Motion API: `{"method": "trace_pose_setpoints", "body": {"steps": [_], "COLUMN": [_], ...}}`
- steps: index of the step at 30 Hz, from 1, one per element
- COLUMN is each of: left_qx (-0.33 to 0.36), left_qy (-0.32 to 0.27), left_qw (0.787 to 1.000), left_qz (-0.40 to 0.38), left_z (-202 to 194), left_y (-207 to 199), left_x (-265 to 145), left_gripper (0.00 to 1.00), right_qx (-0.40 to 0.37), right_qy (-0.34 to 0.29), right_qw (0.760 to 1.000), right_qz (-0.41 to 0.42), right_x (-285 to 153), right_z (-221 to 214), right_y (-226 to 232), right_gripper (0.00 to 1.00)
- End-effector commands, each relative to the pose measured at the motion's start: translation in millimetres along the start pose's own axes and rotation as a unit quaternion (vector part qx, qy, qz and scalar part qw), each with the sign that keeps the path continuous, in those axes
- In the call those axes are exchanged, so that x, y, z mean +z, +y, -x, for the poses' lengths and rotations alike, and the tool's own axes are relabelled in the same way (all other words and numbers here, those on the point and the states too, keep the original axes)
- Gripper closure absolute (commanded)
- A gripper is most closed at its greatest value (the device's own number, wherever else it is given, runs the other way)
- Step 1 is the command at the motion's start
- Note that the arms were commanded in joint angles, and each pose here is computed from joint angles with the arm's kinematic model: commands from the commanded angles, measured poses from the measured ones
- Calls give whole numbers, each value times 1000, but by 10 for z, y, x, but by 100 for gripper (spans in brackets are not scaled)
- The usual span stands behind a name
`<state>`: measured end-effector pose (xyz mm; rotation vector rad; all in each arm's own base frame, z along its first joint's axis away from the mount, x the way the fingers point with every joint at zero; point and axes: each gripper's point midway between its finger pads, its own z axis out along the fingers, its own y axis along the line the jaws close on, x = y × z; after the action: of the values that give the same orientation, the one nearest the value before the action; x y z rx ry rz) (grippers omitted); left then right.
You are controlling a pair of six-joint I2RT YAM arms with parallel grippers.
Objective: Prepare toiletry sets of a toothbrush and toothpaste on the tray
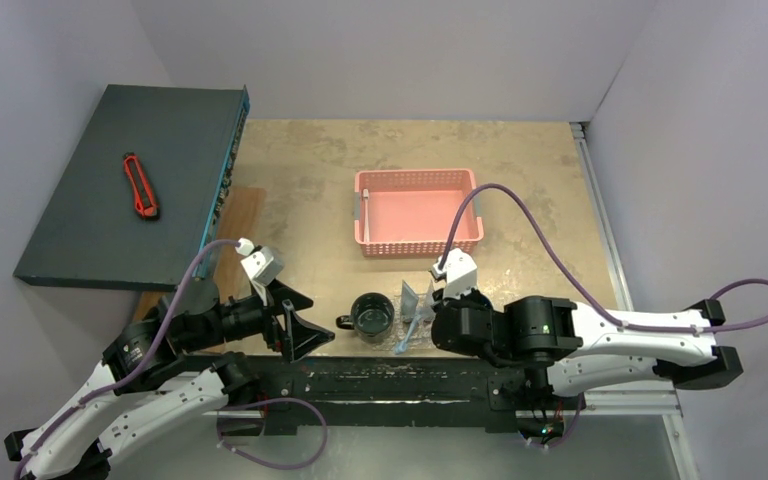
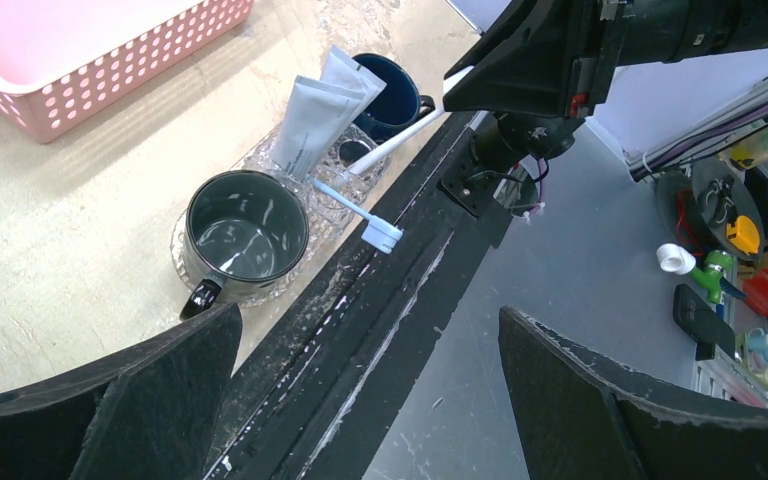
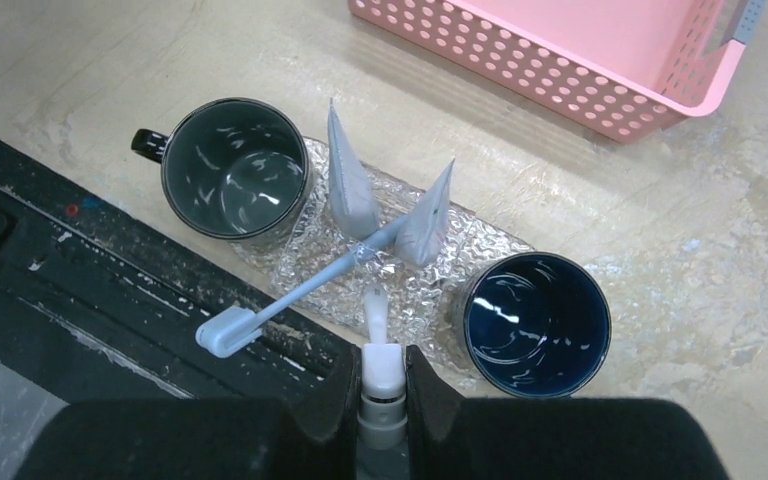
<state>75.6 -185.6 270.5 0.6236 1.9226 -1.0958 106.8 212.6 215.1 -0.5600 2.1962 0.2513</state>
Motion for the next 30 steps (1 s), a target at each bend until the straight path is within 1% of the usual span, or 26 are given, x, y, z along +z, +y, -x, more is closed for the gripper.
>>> {"method": "trace_pose_setpoints", "body": {"steps": [1,8,18,30], "left_qx": [10,9,10,11], "left_qy": [-2,2,3,4], "left_qw": [1000,1000,1000,1000], "left_qz": [7,7,10,11], "left_z": [7,-3,-10,-8], "left_y": [44,49,62,63], "left_x": [49,66,68,68], "left_gripper": [0,0,0,0], "right_qx": [60,80,75,82], "right_qy": [-45,-63,-61,-71], "right_qw": [997,995,995,994], "right_qz": [3,-12,-31,-32], "right_x": [26,118,227,337], "right_z": [94,35,-54,-146], "right_y": [-10,-69,-78,-71], "right_gripper": [100,100,100,100]}}
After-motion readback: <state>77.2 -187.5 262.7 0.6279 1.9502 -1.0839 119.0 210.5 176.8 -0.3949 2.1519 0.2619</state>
